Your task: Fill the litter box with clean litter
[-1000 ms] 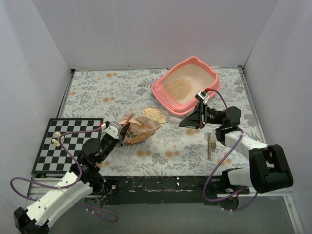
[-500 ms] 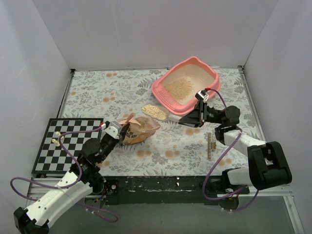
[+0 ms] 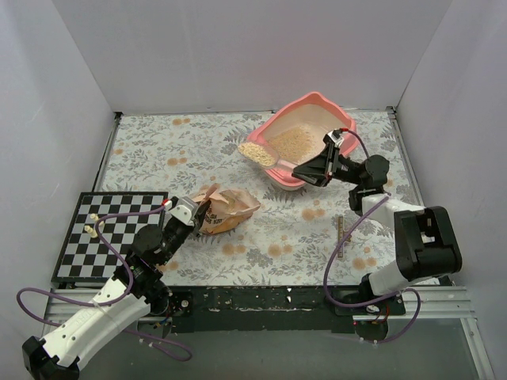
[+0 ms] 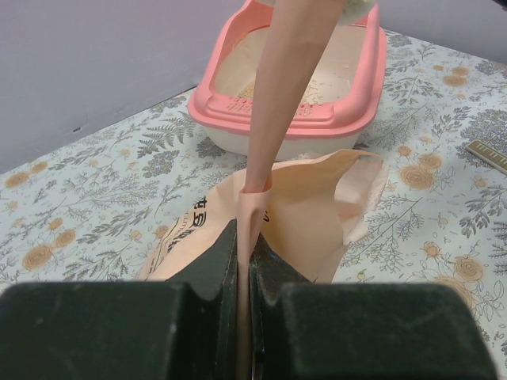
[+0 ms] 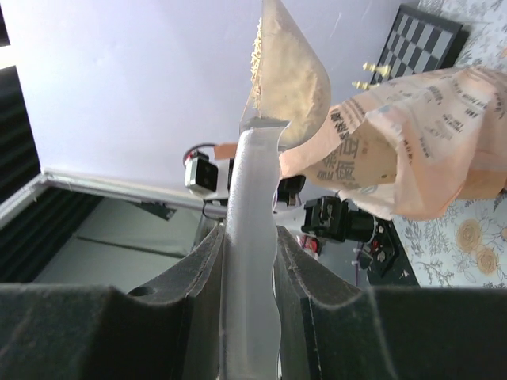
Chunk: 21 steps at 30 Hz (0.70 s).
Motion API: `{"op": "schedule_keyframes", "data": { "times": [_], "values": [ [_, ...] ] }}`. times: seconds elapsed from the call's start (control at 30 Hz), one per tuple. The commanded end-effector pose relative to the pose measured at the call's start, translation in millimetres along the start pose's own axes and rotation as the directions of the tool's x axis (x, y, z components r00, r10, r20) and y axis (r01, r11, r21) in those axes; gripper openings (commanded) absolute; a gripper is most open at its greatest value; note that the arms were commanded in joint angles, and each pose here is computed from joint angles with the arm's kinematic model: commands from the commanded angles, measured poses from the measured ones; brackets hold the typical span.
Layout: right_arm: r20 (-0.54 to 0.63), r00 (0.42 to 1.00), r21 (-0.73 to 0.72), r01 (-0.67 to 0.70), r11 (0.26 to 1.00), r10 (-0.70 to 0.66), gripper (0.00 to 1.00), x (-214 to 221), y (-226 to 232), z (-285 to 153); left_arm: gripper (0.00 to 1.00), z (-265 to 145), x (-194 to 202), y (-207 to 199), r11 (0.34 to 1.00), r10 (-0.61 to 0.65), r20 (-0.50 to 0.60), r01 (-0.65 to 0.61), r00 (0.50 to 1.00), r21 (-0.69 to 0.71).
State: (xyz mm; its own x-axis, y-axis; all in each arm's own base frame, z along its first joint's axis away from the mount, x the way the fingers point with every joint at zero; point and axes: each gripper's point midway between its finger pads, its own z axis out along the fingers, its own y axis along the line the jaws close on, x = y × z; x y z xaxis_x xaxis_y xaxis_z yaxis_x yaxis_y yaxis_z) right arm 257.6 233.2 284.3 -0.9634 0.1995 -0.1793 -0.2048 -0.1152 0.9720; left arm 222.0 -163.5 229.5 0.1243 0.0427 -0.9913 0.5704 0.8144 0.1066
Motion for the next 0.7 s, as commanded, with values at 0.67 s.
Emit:
{"op": "schedule_keyframes", "data": {
  "times": [0.67],
  "values": [
    [0.32,0.939,0.22,0.051,0.974,-0.122,0.01,-164,-72,-69,0.0,3,-18,0,1.0,-0.005,0.08,0.005,0.997,0.0]
  ]
}}
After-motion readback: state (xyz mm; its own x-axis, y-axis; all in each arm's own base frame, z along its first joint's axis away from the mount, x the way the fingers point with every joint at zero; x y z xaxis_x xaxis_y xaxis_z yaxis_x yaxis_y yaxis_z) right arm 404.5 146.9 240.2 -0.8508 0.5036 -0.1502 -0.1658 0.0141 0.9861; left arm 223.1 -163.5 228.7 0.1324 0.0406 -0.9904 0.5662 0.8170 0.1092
